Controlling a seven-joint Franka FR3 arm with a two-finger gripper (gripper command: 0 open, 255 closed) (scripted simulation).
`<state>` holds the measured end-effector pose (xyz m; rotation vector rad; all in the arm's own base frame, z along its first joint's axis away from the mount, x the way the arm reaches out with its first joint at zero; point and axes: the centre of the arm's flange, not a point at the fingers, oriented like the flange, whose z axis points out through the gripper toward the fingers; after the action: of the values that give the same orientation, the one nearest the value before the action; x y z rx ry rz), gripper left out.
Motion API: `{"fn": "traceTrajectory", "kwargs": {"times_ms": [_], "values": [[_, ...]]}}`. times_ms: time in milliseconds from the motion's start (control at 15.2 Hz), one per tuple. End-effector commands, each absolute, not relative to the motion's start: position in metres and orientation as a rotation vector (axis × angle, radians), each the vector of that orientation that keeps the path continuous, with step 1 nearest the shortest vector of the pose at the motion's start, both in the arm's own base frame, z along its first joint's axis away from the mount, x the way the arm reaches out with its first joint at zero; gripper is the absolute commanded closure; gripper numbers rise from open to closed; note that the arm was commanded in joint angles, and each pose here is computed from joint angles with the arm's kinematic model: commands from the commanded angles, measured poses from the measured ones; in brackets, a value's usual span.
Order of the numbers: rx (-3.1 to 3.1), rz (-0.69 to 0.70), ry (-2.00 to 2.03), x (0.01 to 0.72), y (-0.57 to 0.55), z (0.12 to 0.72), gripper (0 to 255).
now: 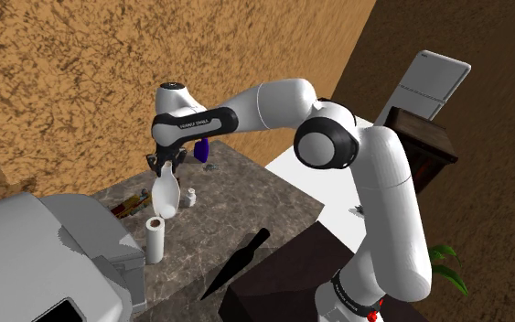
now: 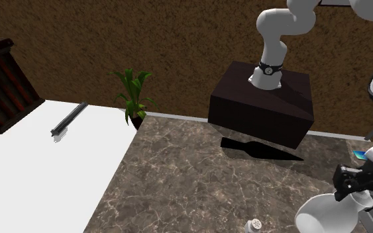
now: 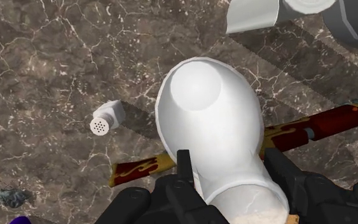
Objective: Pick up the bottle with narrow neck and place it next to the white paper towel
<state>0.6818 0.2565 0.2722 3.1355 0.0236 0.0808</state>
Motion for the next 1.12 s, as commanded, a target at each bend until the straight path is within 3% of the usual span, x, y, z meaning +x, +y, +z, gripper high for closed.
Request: {"fn": "traceTrajectory", "kwargs": {"times_ms": [0,1056], "values": [[3.136,0.082,0.023,0.681,0.257,0.262,255],[3.136,0.082,0.023,0.681,0.257,0.19,255]]}}
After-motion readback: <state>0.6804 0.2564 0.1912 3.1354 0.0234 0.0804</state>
